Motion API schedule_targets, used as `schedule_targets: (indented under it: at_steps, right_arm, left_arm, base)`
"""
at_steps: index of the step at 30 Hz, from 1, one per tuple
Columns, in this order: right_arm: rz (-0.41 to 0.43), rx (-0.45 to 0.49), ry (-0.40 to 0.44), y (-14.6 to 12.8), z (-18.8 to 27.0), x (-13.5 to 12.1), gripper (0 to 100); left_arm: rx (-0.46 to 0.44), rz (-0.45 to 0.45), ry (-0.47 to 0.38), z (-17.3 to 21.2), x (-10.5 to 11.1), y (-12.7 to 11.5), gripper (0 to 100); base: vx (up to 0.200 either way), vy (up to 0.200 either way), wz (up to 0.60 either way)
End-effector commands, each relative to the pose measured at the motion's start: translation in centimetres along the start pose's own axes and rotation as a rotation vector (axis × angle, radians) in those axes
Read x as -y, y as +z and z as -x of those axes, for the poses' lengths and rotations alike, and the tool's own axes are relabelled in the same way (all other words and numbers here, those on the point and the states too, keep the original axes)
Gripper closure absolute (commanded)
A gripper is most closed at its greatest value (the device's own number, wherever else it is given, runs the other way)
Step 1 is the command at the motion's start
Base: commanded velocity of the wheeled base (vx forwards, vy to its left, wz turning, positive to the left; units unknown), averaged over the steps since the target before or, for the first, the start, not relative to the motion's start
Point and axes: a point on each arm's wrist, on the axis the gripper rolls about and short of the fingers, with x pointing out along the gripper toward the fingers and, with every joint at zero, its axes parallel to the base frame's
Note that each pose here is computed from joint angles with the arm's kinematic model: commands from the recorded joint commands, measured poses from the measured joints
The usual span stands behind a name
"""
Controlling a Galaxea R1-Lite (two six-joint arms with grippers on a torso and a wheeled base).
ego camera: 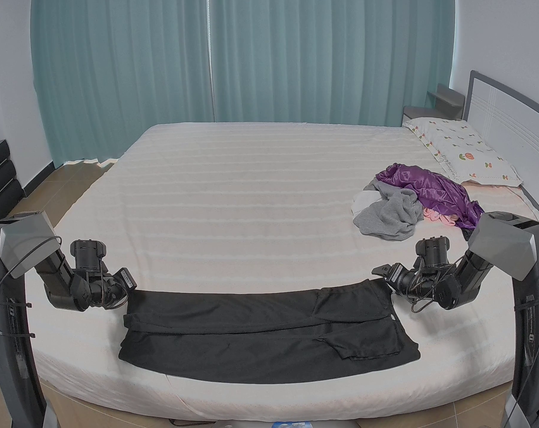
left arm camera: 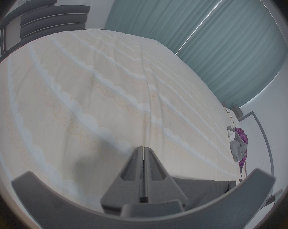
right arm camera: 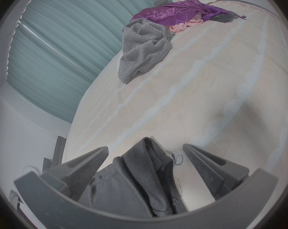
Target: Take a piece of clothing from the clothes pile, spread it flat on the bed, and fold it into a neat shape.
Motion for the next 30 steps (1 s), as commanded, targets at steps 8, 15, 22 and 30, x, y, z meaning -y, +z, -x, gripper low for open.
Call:
schedule_targets:
  at_steps: [8,15,22,30]
  right_arm:
    - [0.008,0.0,-0.011,-0.4,-1.2,0.2,100]
    - [-0.014,0.024,-0.006,0.4,-0.9,0.3,100]
    - [-0.024,0.037,-0.009,0.9,-1.0,0.6,100]
    - [-0.032,0.05,-0.016,1.0,-1.1,0.6,100]
  left_arm:
    - [-0.002,0.0,0.001,-0.1,-0.1,-0.1,100]
    - [-0.002,0.002,0.001,-0.1,-0.1,-0.1,100]
    - [0.0,0.0,0.001,0.0,0.0,0.0,100]
    - [-0.002,0.002,0.001,-0.1,-0.1,-0.1,100]
  base:
    - [0.0,0.0,0.0]
    - [0.0,0.0,0.0]
    - [0.0,0.0,0.0]
    - [0.0,0.0,0.0]
